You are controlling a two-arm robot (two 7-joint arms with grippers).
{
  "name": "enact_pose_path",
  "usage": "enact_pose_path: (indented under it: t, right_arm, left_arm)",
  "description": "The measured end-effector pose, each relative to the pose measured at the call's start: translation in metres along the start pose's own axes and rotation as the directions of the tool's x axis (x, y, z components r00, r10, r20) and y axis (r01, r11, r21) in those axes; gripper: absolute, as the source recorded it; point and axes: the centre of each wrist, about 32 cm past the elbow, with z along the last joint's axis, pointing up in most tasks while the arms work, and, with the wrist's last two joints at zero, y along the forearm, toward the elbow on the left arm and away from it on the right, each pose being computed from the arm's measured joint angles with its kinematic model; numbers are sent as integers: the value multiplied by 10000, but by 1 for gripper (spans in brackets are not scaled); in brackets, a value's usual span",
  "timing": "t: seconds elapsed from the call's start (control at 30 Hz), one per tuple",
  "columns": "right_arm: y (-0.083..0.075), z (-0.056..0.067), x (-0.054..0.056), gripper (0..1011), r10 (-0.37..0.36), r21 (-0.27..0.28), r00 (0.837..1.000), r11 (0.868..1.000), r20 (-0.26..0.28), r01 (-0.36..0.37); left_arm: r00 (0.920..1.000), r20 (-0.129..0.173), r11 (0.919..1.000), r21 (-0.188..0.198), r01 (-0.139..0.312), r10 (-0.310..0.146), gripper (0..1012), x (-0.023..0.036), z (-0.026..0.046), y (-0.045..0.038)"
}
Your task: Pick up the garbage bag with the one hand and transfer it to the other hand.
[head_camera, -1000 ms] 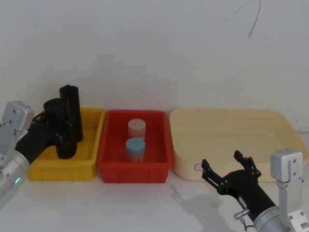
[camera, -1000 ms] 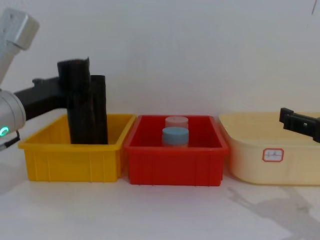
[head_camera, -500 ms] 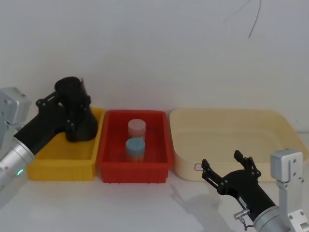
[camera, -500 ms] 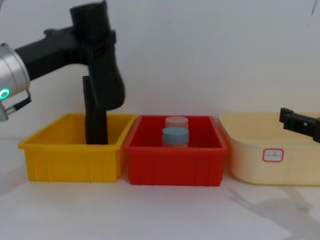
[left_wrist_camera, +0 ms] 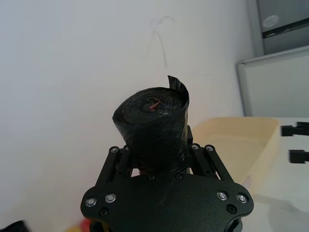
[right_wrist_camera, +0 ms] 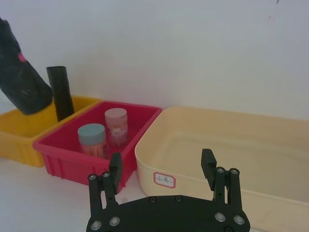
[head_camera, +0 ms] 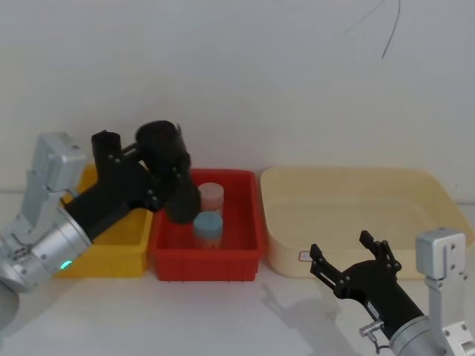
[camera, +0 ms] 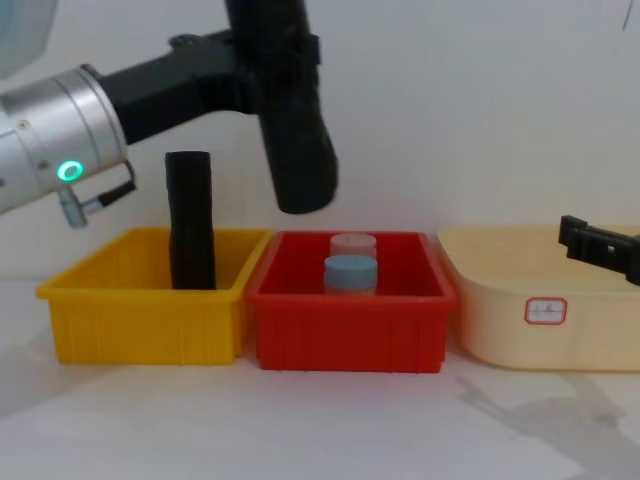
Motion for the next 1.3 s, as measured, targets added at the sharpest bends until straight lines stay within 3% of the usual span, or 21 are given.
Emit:
enact_pose_path:
  t: [0.37,0.67,1.0,1.3]
  right_arm:
    - [0,0,0,1001,0,1,10000,10000,-1,0]
    - [0,0,0,1001,0,1,10000,10000,1,0]
    - [-1,10,0,1001,41,17,10000,10000,10,-41]
    - [9,106,8,1001,749,-58,9969,9972,224,-748]
  left_arm:
    - [9954,-649,9968,328,725,-702,453,-71,-173,-149]
    - [9889,-979,9924,406,1164,-1120,452,-99,-248,-229]
    - [9825,-1154,9879,348,1513,-1464,453,-121,-269,-300]
    - [9788,-1235,9852,325,1683,-1631,452,-132,-279,-333]
